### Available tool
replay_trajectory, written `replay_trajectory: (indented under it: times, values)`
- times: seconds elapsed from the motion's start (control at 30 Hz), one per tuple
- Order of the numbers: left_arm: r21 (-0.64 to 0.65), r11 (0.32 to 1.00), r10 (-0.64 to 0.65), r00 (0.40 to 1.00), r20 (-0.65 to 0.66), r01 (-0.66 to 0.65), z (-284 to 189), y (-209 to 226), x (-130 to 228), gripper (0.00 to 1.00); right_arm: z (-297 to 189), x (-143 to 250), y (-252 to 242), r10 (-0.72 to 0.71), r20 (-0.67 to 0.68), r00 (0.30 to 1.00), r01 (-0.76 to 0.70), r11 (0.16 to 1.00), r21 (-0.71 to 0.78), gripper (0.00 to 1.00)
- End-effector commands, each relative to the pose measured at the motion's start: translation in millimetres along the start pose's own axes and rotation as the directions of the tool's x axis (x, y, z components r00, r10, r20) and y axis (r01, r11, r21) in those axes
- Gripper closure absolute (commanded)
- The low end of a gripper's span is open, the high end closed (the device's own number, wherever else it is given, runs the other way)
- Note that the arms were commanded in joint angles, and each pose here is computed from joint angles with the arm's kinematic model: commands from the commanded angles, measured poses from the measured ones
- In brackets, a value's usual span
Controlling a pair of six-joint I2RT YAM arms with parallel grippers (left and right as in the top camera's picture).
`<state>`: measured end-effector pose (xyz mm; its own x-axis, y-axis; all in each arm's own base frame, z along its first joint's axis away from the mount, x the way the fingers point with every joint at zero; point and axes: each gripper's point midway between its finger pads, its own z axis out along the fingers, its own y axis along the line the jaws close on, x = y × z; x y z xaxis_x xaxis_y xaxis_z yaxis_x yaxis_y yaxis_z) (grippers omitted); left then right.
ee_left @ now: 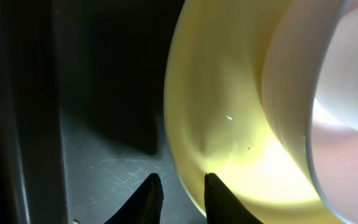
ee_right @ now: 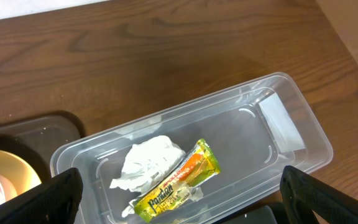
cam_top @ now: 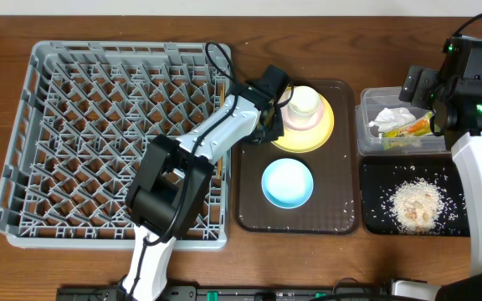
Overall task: Sort waste into correct bins and load items into the dishwasher rack
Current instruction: 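Lower the left gripper into the white cup and grip its rim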
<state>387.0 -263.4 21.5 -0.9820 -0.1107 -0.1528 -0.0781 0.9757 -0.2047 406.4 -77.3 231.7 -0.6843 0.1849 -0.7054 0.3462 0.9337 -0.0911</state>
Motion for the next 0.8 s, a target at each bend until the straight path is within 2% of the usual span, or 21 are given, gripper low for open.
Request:
replay_trajectory:
  times: [0.0,0.33,0.57,0.77]
  values:
    - [-0.036,0.999,-0.022,1.0,-0.001,0.022,8,8,3,0.73,-6,-6,-3,0.018,0.021,1.0,-0.018,1.0,0.003,0.01]
    - [-0.075,0.997,0.002,0.999,-0.042,-0.006,6,10,23,0.74,-6,-6,-3,0.018,0.02,1.0,-0.018,1.0,0.003,0.01]
    - [-0.17,0.985,0.027,0.999,0.029,-0.022,-23,26,16,0.74,-6,-6,-3,0.018,0.021,1.0,-0.018,1.0,0.003,0.01]
    - [-0.119,0.992,0.062,0.989,0.132,-0.046,-71,13,2,0.69,-6,-6,-3,0.018,0.021,1.0,-0.018,1.0,0.003,0.01]
